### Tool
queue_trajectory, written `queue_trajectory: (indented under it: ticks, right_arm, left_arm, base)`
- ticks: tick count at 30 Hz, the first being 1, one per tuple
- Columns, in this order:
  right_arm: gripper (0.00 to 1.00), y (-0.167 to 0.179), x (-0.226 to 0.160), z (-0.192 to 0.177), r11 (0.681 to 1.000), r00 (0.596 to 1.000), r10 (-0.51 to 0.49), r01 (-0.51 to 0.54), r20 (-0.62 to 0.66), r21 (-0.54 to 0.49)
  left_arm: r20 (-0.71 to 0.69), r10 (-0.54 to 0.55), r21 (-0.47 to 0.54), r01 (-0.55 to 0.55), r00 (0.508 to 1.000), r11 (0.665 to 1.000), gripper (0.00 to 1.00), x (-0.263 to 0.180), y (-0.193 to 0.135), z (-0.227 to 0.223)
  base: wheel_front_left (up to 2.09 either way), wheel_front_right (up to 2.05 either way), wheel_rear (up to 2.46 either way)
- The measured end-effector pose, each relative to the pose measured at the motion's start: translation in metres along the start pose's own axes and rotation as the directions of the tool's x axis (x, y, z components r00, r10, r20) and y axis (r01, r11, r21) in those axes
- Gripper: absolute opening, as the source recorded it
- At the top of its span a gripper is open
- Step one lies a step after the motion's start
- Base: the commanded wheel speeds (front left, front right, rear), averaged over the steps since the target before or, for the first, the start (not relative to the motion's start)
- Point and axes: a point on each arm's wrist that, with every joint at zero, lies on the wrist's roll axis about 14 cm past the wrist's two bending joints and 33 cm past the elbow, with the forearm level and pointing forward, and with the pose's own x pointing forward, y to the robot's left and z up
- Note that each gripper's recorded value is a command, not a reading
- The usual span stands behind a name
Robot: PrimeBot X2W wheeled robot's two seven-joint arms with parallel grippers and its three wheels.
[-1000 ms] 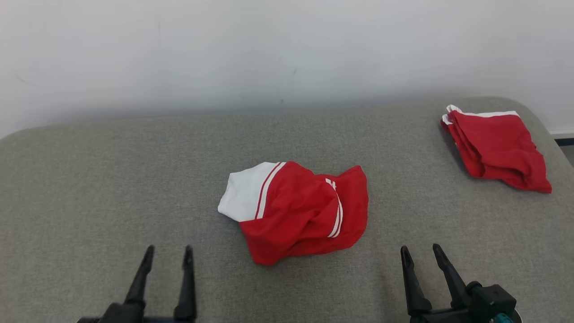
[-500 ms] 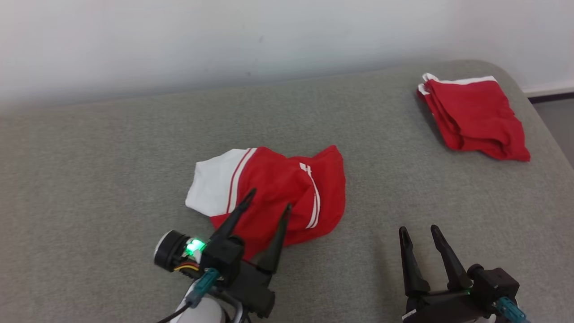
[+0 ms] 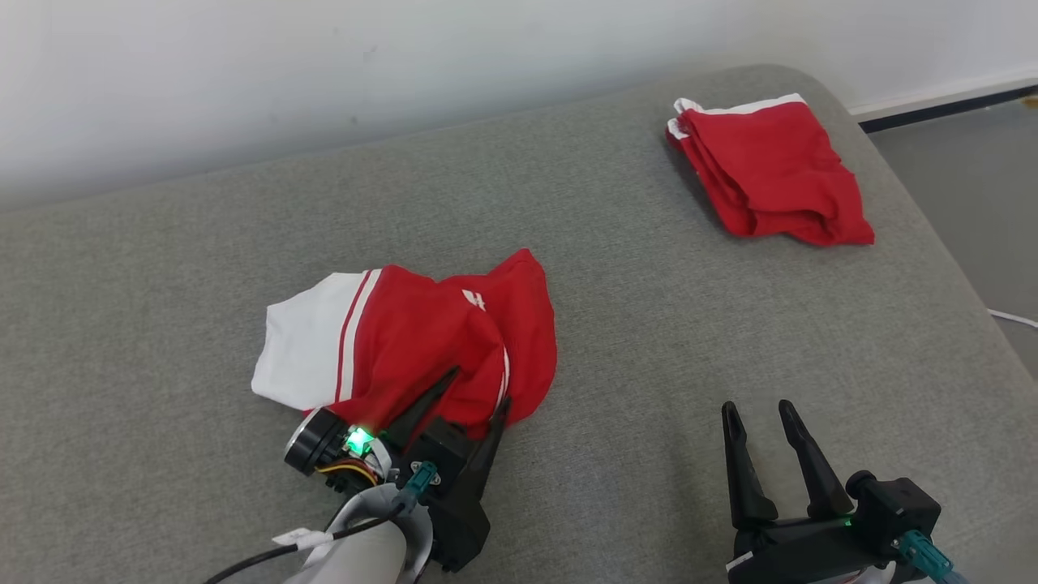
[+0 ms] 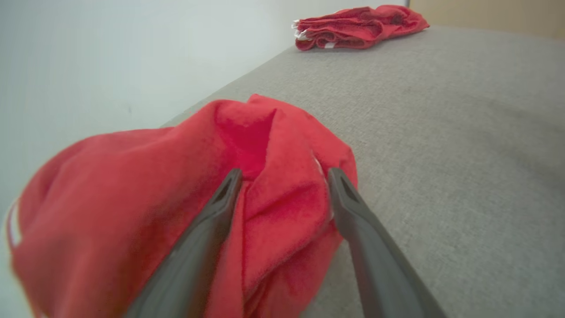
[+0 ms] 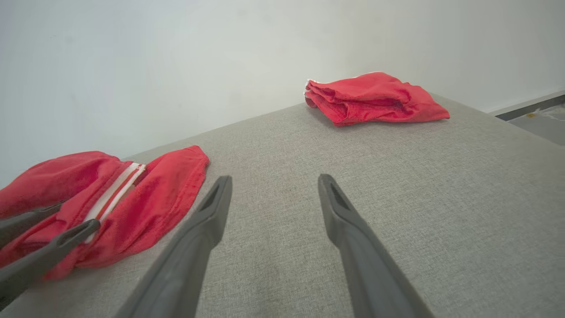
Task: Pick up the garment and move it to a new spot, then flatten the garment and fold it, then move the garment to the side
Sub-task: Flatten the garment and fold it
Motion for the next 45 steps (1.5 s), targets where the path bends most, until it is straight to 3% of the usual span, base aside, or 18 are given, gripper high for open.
queue_trajectory:
  ticks: [2,3,4,5,11,15,18,22,26,32,36,43,44,45]
  right_arm:
    - [1.0,-0.003,-0.002,0.001,1.0,1.0,-0.009,0.009,0.003,-0.001]
    - [1.0,-0.003,-0.002,0.001,1.0,1.0,-0.009,0.009,0.003,-0.001]
    - [1.0,-0.004,-0.003,0.002,1.0,1.0,-0.012,0.012,0.005,-0.001]
    - [1.0,-0.004,-0.003,0.003,1.0,1.0,-0.014,0.014,0.008,-0.001]
    - [1.0,-0.002,-0.004,0.003,1.0,1.0,-0.007,0.007,0.01,0.002]
    - [1.0,0.006,0.0,0.002,1.0,1.0,0.022,-0.022,0.009,0.0]
    - [1.0,0.014,0.003,-0.002,0.999,0.999,0.046,-0.046,-0.002,-0.007]
    - [1.0,0.032,0.011,-0.007,0.994,0.994,0.105,-0.106,-0.014,-0.01]
    - [1.0,0.05,0.017,-0.01,0.987,0.987,0.158,-0.158,-0.023,-0.014]
    - [1.0,0.07,0.022,-0.014,0.976,0.975,0.218,-0.218,-0.033,-0.014]
    - [1.0,0.074,0.021,-0.014,0.973,0.973,0.23,-0.231,-0.032,-0.021]
    - [1.0,0.067,0.018,-0.014,0.977,0.977,0.211,-0.212,-0.036,-0.025]
    - [1.0,0.066,0.018,-0.014,0.977,0.977,0.208,-0.209,-0.036,-0.027]
    - [1.0,0.064,0.017,-0.015,0.978,0.978,0.205,-0.206,-0.038,-0.028]
  left_arm:
    - [-0.029,-0.002,0.01,0.002,1.0,1.0,1.0,0.002,0.0,-0.007]
    - [-0.029,-0.002,0.01,0.002,1.0,1.0,0.47,0.002,0.0,-0.007]
    - [-0.031,0.001,0.008,-0.001,1.0,1.0,0.2,0.003,0.001,-0.007]
    - [-0.029,0.003,0.006,-0.003,1.0,1.0,0.0,0.005,0.002,-0.005]
    - [0.062,0.001,-0.04,0.001,0.998,0.999,0.0,0.009,0.002,0.028]
    - [0.198,0.038,-0.089,-0.021,0.979,0.996,0.0,0.007,0.014,0.074]
    - [0.292,0.093,-0.131,-0.056,0.952,0.99,0.0,-0.002,0.026,0.106]
    - [0.342,0.259,-0.211,-0.194,0.903,0.958,0.0,-0.032,0.068,0.121]
    - [0.293,0.432,-0.261,-0.363,0.853,0.894,0.0,-0.077,0.116,0.097]
    - [0.159,0.656,-0.333,-0.586,0.738,0.739,0.0,-0.159,0.166,0.043]
    - [0.067,0.727,-0.36,-0.663,0.683,0.656,0.0,-0.193,0.175,0.011]
    - [-0.087,0.752,-0.41,-0.711,0.654,0.571,0.0,-0.209,0.167,-0.041]
    - [-0.093,0.754,-0.413,-0.715,0.65,0.565,0.58,-0.209,0.167,-0.043]
    - [-0.099,0.758,-0.415,-0.719,0.645,0.558,1.0,-0.21,0.167,-0.044]
  base:
    - [0.0,0.0,0.0]
    - [0.0,0.0,0.0]
    - [0.0,0.0,0.0]
    - [0.0,0.0,0.0]
    - [0.0,0.0,0.0]
    - [0.0,0.0,0.0]
    - [0.0,0.0,0.0]
    - [0.0,0.0,0.0]
    - [0.0,0.0,0.0]
    - [0.0,0.0,0.0]
    - [0.0,0.0,0.0]
    - [0.0,0.0,0.0]
    - [0.0,0.0,0.0]
    - [0.0,0.0,0.0]
